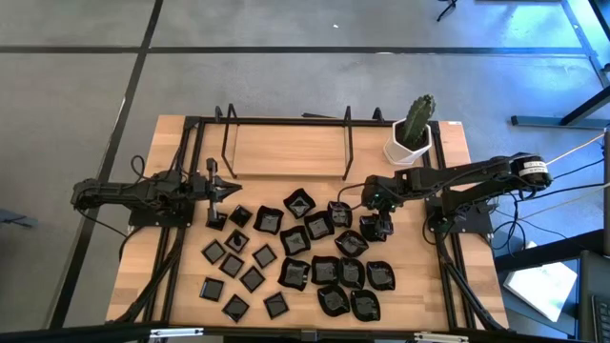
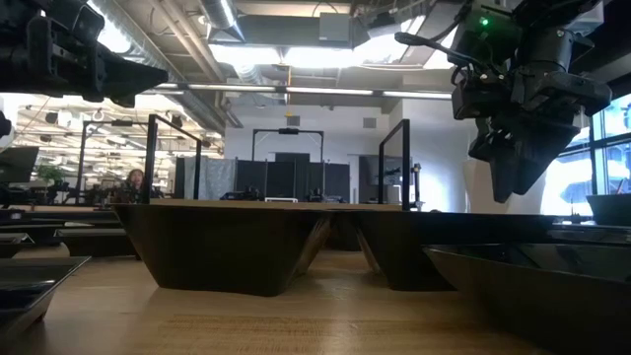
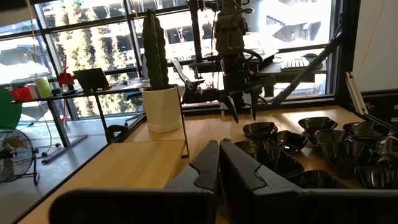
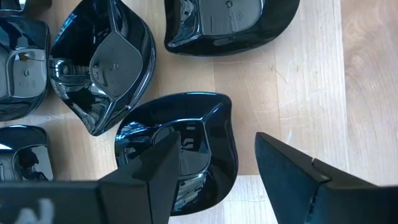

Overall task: Pick & Place Mini shaped plates
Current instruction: Put the leaf-shaped plate on the shelf

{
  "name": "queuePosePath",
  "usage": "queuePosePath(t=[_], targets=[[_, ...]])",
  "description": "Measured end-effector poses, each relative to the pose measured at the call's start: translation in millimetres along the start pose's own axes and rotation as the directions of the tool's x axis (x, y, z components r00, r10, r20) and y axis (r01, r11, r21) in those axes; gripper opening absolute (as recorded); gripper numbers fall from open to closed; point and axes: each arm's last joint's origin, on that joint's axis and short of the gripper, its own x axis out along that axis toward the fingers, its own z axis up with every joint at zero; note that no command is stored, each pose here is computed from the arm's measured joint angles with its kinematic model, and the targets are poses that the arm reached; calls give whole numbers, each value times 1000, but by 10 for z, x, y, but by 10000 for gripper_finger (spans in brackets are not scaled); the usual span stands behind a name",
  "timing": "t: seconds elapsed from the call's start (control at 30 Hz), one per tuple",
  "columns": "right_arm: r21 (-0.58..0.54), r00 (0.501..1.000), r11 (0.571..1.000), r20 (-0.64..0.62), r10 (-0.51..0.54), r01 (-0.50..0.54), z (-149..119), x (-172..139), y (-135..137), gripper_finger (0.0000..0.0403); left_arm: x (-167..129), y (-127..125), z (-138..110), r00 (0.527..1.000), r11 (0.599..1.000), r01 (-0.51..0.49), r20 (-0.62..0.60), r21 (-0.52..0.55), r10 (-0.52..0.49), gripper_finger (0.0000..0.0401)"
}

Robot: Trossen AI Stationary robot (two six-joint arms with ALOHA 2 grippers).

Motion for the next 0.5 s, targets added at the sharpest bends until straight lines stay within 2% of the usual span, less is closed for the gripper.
queuePosePath(t=[0.5], targets=[[0,1000,1000,0,0,0,0,0,0,207,0,5,-1,1000,1000,-17,-2,0,17,12]])
